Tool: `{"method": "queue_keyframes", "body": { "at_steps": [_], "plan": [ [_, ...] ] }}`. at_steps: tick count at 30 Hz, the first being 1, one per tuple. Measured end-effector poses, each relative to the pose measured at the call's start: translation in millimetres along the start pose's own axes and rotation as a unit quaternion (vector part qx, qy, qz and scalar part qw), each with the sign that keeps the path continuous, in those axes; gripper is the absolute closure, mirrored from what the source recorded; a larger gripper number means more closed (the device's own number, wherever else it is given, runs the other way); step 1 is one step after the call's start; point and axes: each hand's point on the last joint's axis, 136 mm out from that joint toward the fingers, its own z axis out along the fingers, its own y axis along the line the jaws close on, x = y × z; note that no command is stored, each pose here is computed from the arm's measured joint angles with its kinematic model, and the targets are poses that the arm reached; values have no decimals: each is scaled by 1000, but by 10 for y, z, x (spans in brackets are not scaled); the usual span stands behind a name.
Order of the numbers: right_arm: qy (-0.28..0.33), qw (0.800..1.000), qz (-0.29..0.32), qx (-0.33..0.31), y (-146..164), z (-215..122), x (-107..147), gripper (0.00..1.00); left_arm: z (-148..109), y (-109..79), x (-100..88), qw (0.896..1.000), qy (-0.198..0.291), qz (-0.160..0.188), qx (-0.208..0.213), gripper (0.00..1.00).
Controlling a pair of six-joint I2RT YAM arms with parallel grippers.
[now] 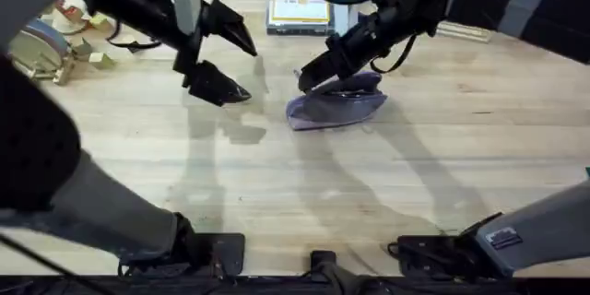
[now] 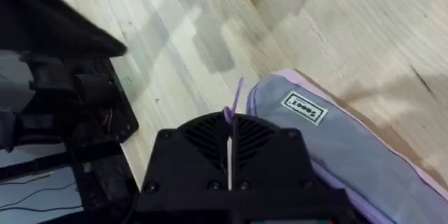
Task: Unzip the bag, pick up the pens from the table one at a time and place them inside, then zip the bag closed.
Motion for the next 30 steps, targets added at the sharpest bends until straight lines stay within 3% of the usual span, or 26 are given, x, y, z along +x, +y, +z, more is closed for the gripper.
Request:
{"method": "queue_keyframes", "body": {
  "at_steps": [9,21,30],
  "plan": [
    [0,1000,0,0,1,-1,-1,969,304,147,186,998,-46,-24,46,6],
    [0,1000,0,0,0,0,0,969,930,110,335,988,-57,-53,135,6],
    [0,1000,0,0,0,0,0,969,1188,99,201,987,-63,-8,147,6]
  ]
}}
